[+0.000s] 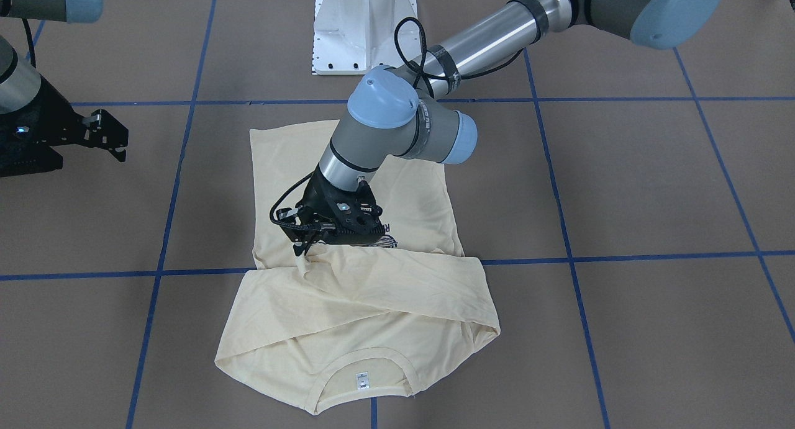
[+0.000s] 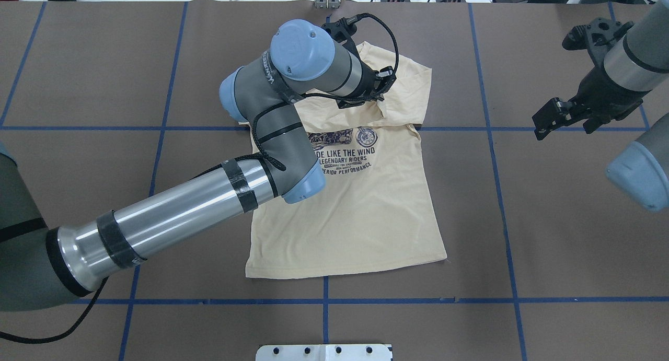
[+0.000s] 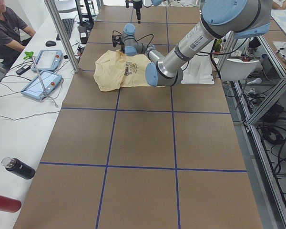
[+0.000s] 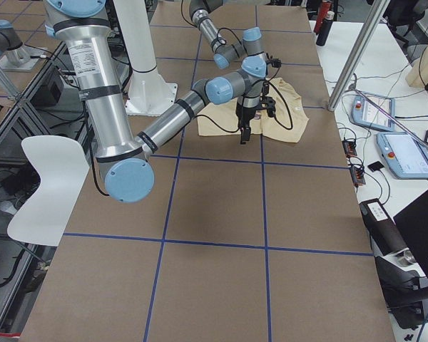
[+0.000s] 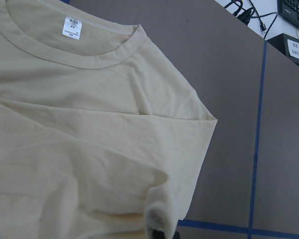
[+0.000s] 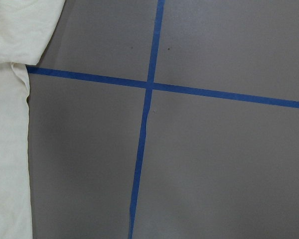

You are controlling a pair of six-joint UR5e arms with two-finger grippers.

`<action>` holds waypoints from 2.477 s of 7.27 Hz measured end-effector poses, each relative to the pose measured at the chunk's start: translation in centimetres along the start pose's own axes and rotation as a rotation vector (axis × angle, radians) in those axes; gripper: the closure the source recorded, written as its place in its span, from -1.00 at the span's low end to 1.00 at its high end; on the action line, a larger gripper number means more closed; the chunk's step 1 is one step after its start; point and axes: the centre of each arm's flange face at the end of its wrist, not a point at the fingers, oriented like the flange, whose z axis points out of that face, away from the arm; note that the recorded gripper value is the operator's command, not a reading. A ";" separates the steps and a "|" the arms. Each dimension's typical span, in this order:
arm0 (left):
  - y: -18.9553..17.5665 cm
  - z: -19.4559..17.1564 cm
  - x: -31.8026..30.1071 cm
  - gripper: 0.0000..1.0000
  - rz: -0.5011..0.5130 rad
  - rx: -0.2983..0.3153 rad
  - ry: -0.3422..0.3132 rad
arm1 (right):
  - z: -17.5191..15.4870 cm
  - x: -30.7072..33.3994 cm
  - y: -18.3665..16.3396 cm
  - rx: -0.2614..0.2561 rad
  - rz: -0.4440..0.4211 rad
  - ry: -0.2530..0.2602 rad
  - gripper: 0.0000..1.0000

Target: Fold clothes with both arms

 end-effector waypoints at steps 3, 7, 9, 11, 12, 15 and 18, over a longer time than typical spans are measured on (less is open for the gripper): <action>0.6 -1.8 1.7 -1.00 0.030 0.002 0.112 | -0.2 -0.4 0.0 -0.008 0.000 -0.021 -1.00; 1.2 -6.0 -2.8 -1.00 0.037 -0.001 0.111 | -0.6 -0.9 0.1 0.005 0.019 -0.060 -1.00; 2.5 -11.5 -6.5 -1.00 0.024 0.000 0.042 | 0.1 -2.3 1.0 0.050 0.076 -0.121 -1.00; 3.6 -15.7 -9.9 -1.00 0.040 -0.005 -0.044 | 3.8 -5.1 4.3 0.083 0.132 -0.208 -1.00; 4.5 -17.8 -11.3 -1.00 0.055 -0.011 -0.062 | 6.3 -6.8 6.6 0.094 0.151 -0.228 -1.00; 6.0 -20.3 -13.3 -1.00 0.071 -0.023 -0.069 | 12.3 -11.8 11.6 0.057 0.131 -0.202 -0.97; 6.2 -21.0 -13.0 -1.00 0.076 -0.023 -0.055 | 16.6 -15.7 14.4 -0.002 0.088 -0.137 -0.95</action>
